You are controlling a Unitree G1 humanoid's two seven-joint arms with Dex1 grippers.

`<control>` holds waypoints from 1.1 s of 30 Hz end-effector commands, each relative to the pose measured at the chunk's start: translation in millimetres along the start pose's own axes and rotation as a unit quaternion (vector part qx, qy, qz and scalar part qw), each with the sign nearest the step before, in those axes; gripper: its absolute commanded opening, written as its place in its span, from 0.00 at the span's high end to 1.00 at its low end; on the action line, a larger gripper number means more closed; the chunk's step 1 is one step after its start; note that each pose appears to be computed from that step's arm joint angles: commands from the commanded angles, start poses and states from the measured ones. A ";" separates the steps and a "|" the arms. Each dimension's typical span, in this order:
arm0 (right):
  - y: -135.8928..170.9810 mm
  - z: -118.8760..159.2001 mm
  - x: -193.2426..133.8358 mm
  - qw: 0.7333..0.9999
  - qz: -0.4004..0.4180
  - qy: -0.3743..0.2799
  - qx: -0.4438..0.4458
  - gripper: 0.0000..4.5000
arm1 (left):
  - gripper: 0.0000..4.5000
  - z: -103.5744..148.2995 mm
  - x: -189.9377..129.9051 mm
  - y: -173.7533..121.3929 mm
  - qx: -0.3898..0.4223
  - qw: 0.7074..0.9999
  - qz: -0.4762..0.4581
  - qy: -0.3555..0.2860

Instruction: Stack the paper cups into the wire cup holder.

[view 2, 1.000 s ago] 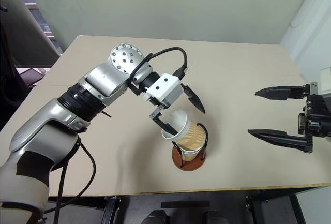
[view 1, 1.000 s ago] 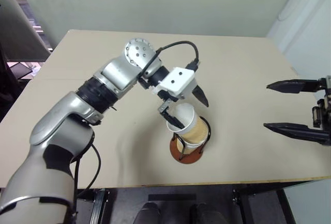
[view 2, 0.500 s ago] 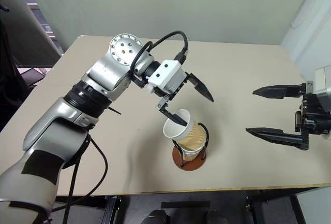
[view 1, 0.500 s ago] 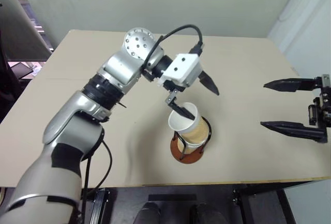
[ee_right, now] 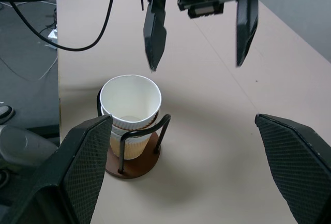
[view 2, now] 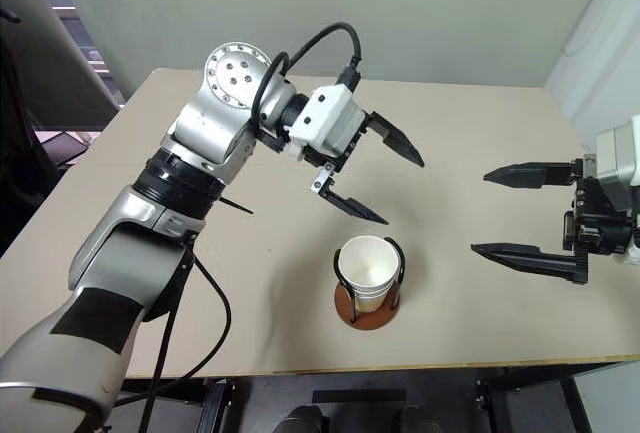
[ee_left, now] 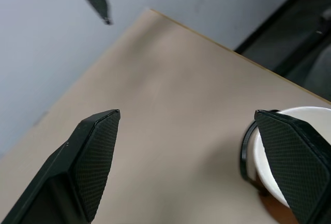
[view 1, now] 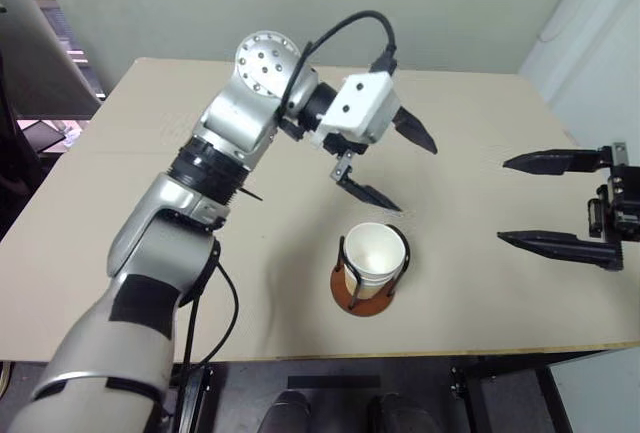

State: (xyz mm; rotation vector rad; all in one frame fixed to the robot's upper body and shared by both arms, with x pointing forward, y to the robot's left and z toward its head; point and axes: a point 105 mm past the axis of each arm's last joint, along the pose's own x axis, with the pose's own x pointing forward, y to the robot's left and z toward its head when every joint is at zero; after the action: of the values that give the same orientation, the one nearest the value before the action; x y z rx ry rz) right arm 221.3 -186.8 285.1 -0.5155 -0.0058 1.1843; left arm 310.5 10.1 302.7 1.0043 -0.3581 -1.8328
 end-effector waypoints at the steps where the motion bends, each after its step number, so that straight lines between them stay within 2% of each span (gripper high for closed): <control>1: -3.5 3.4 -2.8 1.000 -0.001 0.000 -0.014 0.00 | 0.01 -4.3 -38.2 -3.3 -0.018 0.999 0.039 0.028; 4: -8.7 -7.2 -2.0 1.000 -0.002 0.009 0.000 0.00 | 0.01 -25.6 -75.3 -28.8 -0.088 0.991 0.081 0.058; 7: -17.7 -23.8 -6.5 0.999 -0.014 0.028 0.025 0.00 | 0.01 -41.7 -109.0 -68.8 -0.174 0.975 0.114 0.077; 13: -30.4 -42.7 -24.1 0.997 -0.027 0.052 0.050 0.00 | 0.01 -40.8 -142.4 -137.3 -0.305 0.936 0.149 0.091; 17: -32.6 -51.7 -40.4 0.995 -0.038 0.067 0.070 0.00 | 0.01 -31.9 -159.6 -167.1 -0.358 0.907 0.196 0.102; 23: -37.4 -47.8 -50.5 0.995 -0.046 0.042 0.078 0.00 | 0.01 -27.2 -179.0 -186.2 -0.390 0.875 0.267 0.108; 33: -40.6 -44.9 -43.1 0.996 -0.026 0.035 0.072 0.00 | 0.01 -31.3 -174.0 -191.9 -0.403 0.867 0.277 0.099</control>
State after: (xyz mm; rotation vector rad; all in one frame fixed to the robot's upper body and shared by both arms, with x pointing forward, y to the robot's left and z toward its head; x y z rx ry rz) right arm 254.1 -253.9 263.1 -0.3914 0.1534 1.1037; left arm 250.0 257.4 237.8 0.3914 0.2712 -1.1575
